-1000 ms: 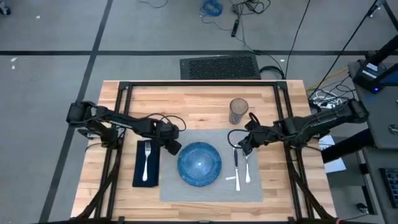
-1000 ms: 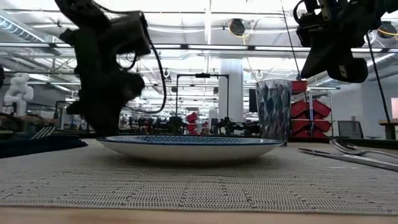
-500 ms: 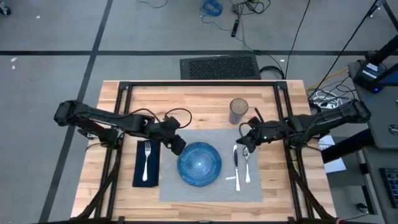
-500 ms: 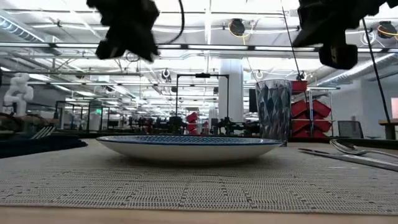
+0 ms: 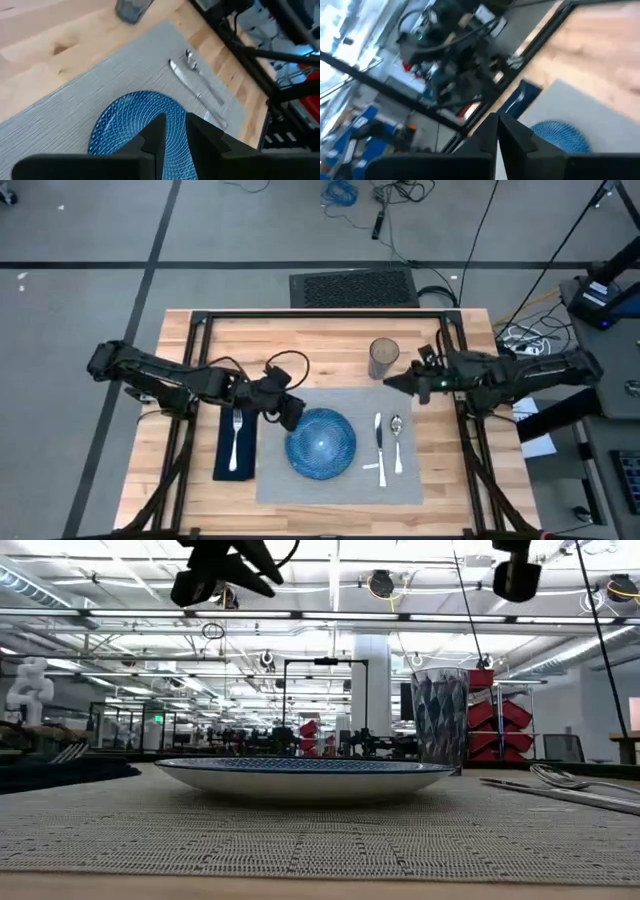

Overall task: Set table place
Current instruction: Adjust the blue transparent cup

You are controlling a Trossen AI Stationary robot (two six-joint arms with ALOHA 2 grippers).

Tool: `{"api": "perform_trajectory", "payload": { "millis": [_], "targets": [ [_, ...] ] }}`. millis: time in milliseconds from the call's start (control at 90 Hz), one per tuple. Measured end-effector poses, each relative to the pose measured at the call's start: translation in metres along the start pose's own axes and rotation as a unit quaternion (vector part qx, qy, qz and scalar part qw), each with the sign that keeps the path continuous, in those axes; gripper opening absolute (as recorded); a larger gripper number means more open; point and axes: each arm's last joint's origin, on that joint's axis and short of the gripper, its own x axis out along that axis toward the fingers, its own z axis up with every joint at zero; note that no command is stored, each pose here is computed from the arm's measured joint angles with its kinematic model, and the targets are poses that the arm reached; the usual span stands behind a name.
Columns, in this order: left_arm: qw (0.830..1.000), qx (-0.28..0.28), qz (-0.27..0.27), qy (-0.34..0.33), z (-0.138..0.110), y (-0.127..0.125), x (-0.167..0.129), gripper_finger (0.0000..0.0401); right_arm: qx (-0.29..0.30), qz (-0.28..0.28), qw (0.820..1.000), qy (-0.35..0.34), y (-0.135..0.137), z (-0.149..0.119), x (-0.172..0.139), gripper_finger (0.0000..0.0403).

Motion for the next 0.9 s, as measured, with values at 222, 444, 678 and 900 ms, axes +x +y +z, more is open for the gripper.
{"api": "perform_trajectory", "payload": {
  "millis": [222, 444, 678, 900],
  "targets": [
    [1.0, 0.016, 0.012, -0.005, 0.0, 0.002, 0.0, 0.006, -0.071, -0.21, 0.972, 0.08, -0.004, 0.036, 0.002, 0.0],
    [0.999, 0.044, 0.017, -0.003, 0.0, 0.003, 0.0, 0.006, -0.225, -0.315, 0.892, 0.235, 0.006, 0.076, 0.024, 0.0002],
    [0.997, 0.053, 0.052, 0.024, -0.005, 0.01, 0.0, 0.006, -0.297, -0.278, 0.852, 0.33, 0.001, 0.083, 0.046, 0.008],
    [0.996, 0.06, 0.063, 0.033, -0.007, 0.012, -0.001, 0.006, -0.297, -0.295, 0.834, 0.36, -0.015, 0.083, 0.062, 0.0183]
  ]
}}
